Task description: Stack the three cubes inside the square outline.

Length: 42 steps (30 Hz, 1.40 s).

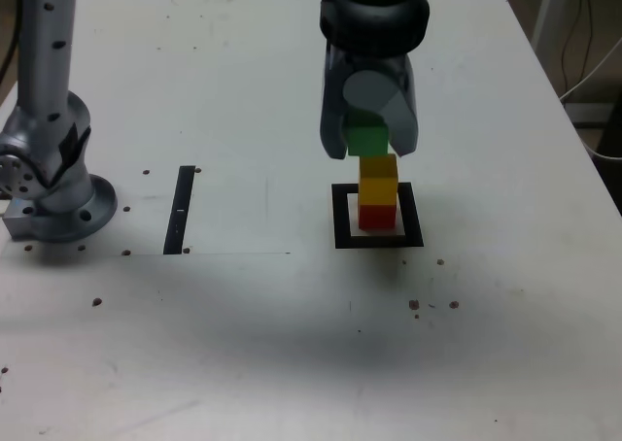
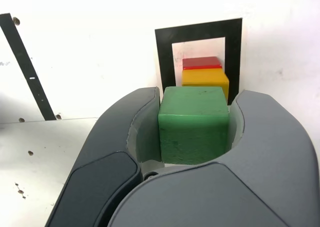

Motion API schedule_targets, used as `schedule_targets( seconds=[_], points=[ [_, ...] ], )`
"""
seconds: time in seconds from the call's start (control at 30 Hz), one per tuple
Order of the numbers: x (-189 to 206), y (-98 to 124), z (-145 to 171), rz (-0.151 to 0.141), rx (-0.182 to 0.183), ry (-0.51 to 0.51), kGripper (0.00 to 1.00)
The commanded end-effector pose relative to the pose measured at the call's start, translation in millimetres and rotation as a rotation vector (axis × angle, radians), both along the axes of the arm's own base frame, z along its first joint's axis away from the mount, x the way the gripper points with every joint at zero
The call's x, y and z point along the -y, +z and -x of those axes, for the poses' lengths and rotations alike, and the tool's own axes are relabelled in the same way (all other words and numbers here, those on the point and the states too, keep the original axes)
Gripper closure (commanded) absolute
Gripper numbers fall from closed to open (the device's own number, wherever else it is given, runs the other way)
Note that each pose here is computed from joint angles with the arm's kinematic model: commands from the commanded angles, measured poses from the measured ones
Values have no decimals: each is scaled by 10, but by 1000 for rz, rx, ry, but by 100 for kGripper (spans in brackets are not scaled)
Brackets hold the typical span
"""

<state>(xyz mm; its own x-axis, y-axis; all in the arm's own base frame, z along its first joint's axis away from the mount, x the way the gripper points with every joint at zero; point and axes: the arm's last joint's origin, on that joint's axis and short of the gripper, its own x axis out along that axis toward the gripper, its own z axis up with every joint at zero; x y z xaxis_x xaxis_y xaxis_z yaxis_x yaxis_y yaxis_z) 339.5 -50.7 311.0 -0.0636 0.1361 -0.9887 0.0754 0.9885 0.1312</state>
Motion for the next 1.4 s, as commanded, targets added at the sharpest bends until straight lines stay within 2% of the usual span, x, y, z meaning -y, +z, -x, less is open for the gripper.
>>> schedule_targets(
  seconds=[0.0,0.67,1.1,1.37],
  points=[
    [13,-41,-22,1,-11,2,83],
    [55,-151,-103,6,-24,15,83],
    [78,-185,-143,23,-5,13,83],
    [78,-218,-149,14,-11,16,83]
  ],
)
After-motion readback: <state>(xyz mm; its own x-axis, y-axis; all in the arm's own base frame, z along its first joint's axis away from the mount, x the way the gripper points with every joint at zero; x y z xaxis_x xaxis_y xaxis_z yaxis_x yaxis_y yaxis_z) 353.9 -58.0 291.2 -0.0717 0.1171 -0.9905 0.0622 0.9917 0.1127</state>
